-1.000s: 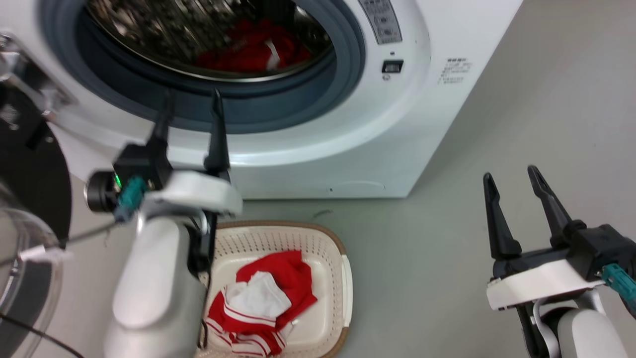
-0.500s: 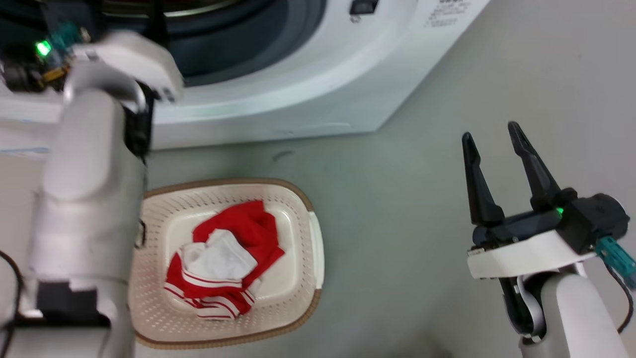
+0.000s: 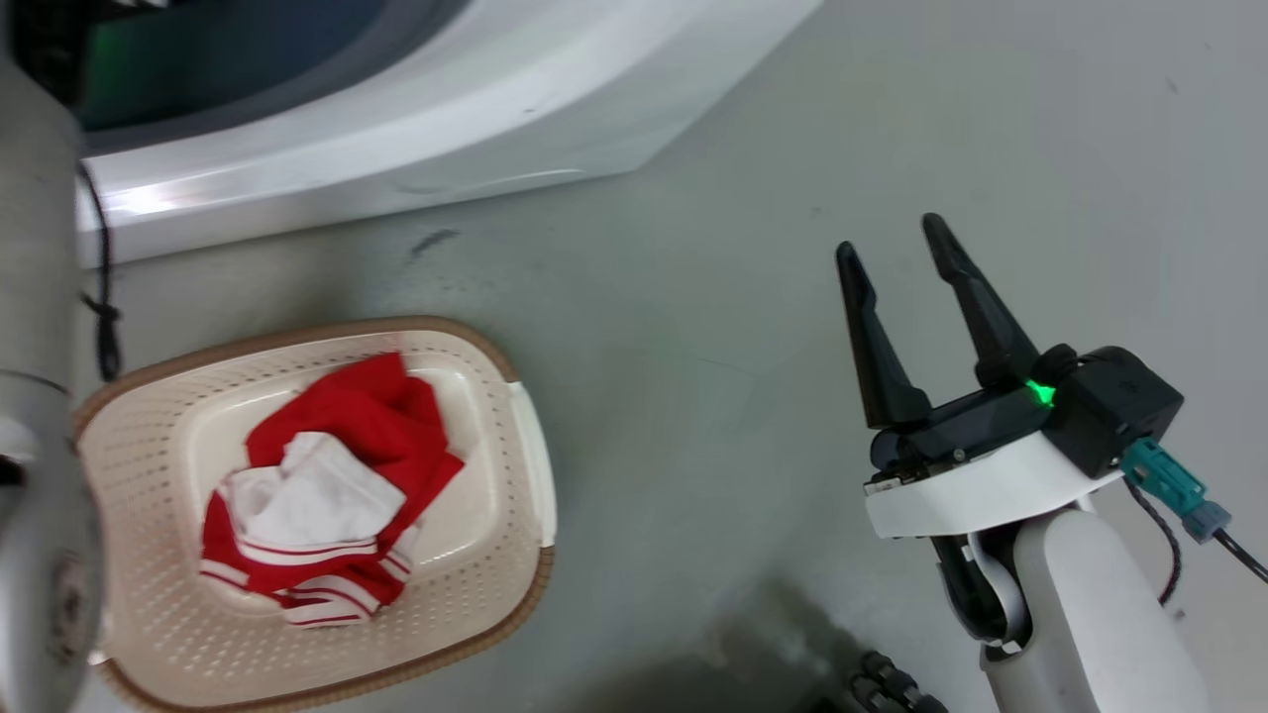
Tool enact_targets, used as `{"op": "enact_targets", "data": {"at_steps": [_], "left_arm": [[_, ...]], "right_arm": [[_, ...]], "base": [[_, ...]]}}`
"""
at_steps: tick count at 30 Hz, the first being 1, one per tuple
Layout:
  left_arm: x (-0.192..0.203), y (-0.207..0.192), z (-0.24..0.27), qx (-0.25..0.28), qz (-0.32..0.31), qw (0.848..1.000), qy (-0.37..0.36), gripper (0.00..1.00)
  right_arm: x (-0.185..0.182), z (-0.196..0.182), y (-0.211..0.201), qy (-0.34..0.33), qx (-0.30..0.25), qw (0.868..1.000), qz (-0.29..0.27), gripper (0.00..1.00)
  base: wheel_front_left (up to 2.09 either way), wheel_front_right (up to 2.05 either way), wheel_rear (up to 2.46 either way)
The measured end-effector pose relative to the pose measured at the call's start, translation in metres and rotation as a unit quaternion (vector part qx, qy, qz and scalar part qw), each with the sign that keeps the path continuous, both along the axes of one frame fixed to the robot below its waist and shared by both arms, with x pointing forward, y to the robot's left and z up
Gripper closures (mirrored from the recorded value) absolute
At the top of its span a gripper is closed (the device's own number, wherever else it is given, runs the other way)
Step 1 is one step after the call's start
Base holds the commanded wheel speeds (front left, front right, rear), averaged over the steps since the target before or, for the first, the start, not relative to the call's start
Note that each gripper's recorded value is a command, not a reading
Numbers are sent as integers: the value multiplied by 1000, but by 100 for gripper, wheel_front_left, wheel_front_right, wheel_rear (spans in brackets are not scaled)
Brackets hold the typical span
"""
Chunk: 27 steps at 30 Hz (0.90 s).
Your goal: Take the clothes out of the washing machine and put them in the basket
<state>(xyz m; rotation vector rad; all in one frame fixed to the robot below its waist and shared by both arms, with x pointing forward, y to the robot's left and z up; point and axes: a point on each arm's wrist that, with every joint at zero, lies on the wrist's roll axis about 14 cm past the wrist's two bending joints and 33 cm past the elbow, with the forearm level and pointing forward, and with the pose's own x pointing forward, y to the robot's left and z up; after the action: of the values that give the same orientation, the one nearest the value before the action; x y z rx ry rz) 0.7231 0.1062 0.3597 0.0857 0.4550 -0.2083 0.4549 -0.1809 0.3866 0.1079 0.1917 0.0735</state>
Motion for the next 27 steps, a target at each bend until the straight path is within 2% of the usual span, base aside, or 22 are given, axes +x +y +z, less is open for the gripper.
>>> {"op": "enact_targets", "data": {"at_steps": [9, 18, 22, 23, 24, 25, 27], "left_arm": [[22, 8, -40, 37, 8, 993, 111, 0], [16, 6, -82, 60, 8, 968, 245, 0], [13, 6, -88, 67, 14, 959, 275, 0], [13, 6, -88, 68, 17, 959, 276, 3], [14, 7, -88, 69, 20, 959, 274, 60], [14, 7, -87, 75, 20, 959, 272, 100], [17, 8, -84, 78, 24, 963, 255, 100]], "right_arm": [[-9, -12, -15, 24, 5, 999, -24, 0], [-18, -24, -20, 47, 7, 998, -33, 0], [-19, -25, -19, 50, 9, 998, -33, 0], [-19, -26, -18, 50, 10, 998, -32, 0], [-19, -25, -17, 50, 11, 998, -32, 0], [-20, -25, -16, 50, 11, 998, -30, 0], [-21, -25, -14, 51, 14, 998, -28, 0]], "base": [[0, 0, 0], [0, 0, 0], [0, 0, 0], [0, 0, 0], [0, 0, 0], [0, 0, 0], [0, 0, 0]]}}
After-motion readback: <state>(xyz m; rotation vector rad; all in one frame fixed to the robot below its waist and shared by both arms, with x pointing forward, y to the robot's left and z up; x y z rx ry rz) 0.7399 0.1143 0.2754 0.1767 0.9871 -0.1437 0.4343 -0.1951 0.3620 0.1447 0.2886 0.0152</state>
